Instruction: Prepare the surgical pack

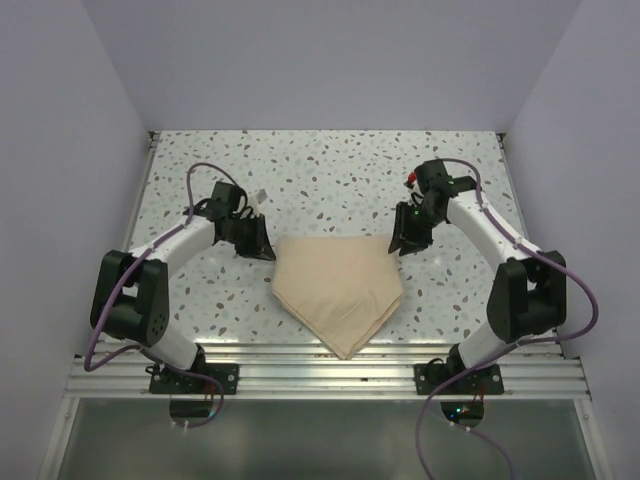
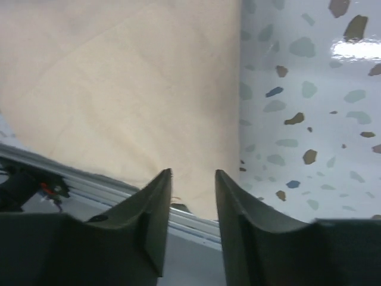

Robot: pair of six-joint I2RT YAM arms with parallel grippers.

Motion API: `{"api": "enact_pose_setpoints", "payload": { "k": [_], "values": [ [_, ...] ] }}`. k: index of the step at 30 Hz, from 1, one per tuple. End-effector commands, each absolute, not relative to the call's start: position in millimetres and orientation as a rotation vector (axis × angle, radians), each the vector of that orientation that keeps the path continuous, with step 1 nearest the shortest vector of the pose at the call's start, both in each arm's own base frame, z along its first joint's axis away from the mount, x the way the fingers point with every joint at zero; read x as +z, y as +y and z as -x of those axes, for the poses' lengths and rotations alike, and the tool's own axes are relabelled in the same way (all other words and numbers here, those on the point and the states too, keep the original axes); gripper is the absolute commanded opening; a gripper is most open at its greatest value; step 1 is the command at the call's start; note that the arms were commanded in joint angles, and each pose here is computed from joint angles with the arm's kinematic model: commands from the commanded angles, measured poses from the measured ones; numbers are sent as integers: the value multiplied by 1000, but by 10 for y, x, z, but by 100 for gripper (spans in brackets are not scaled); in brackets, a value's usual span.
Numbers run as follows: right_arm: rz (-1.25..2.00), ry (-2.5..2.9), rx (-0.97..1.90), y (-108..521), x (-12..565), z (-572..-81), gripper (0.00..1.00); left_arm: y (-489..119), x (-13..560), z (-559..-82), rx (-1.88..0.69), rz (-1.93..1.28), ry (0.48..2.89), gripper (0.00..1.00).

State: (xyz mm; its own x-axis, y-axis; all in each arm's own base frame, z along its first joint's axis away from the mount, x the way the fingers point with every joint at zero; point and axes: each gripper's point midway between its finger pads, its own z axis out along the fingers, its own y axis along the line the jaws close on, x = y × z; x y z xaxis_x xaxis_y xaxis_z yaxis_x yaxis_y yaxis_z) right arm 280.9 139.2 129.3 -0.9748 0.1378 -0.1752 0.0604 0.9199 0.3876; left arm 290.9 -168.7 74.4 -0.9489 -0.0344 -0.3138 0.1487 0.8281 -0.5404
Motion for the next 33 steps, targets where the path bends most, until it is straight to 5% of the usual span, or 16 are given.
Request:
{"api": "enact_pose_setpoints", "payload": {
  "k": [1,4,10,22,33],
  "values": [
    [-143,2992,307,1119,1108,-2732,33,-1493,667,-2902,-681,-74,2741,15],
    [-175,3028,217,1017,973,-2704,22,-1361,611,-2901,-570,-42,2764,11],
    [-178,3088,197,1012,742,-2646,15,-1422,388,-2795,-613,-40,2836,4],
    [-74,3170,347,1395,337,-2850,15,-1807,279,-2544,-927,-18,2876,5],
    [-70,3082,588,2025,471,-3877,18,-941,340,-2283,-482,380,2849,41]
  ]
}}
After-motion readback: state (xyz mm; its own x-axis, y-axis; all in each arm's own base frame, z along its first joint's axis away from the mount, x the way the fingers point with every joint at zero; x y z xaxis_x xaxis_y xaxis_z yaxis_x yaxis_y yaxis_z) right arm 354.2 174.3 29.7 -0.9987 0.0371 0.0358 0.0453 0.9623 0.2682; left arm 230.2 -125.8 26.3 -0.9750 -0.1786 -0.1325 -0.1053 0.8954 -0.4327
